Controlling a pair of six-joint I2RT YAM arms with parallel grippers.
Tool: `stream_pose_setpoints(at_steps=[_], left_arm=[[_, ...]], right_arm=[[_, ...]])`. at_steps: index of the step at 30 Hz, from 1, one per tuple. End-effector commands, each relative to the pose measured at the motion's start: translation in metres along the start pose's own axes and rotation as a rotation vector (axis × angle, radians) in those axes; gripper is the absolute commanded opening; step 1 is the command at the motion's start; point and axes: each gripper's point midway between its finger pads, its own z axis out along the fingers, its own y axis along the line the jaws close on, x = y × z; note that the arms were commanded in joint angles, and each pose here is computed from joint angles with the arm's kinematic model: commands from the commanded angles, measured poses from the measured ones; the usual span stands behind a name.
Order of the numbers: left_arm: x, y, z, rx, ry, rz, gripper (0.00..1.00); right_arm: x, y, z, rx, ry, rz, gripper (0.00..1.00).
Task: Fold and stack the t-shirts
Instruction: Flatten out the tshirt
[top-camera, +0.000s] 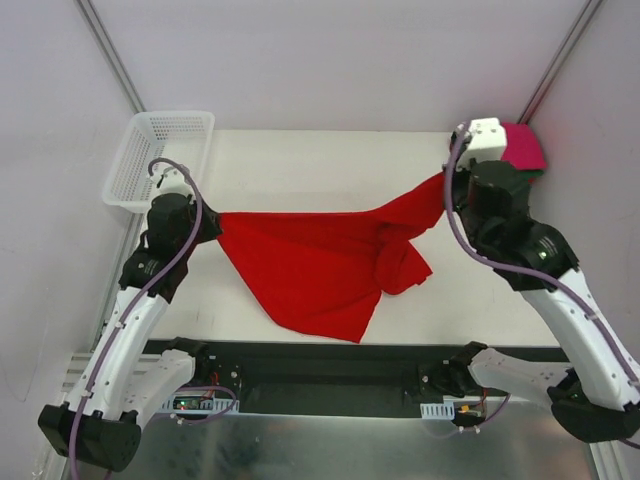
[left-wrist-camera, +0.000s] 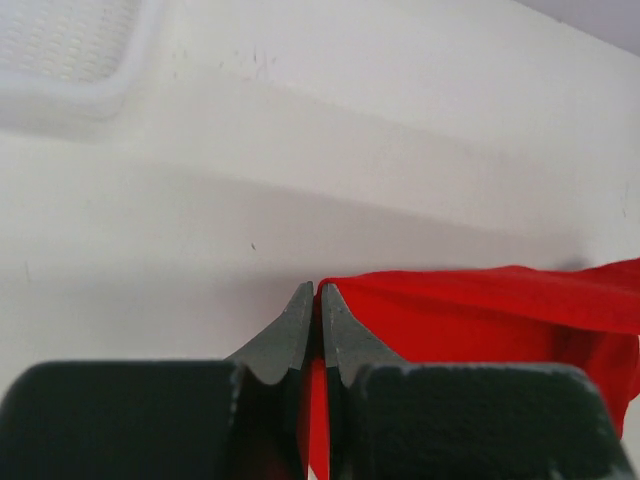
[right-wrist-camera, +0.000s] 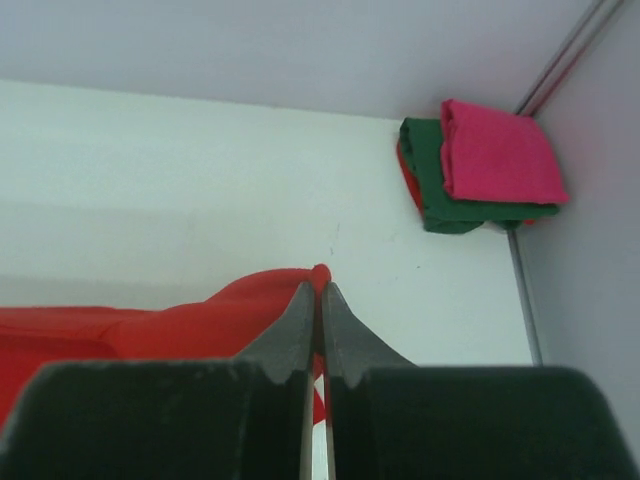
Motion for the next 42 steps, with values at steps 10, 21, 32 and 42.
stream_pose_setpoints(at_steps=[10, 21, 32, 42], left_arm=[[-0.098, -0.036, -0.089, 0.148, -0.263, 0.088, 0.0], [-0.125, -0.12, -0.224, 0.68, -0.38, 0.182, 0.0], [-0.132, -0.135, -0.344, 0.893, -0.533, 0.233, 0.0], [-0.135, -0.128, -0.232, 0.716, -0.425, 0.267, 0.0]], right_arm=[[-0.076, -0.089, -0.109, 0.071, -0.378, 0.179, 0.01], [-0.115, -0.074, -0.189, -0.288, -0.597, 0.263, 0.01], [-0.137, -0.077, -0.266, -0.516, -0.735, 0.275, 0.01], [-0.125, -0.038, -0.15, -0.329, -0.508, 0.127, 0.01]])
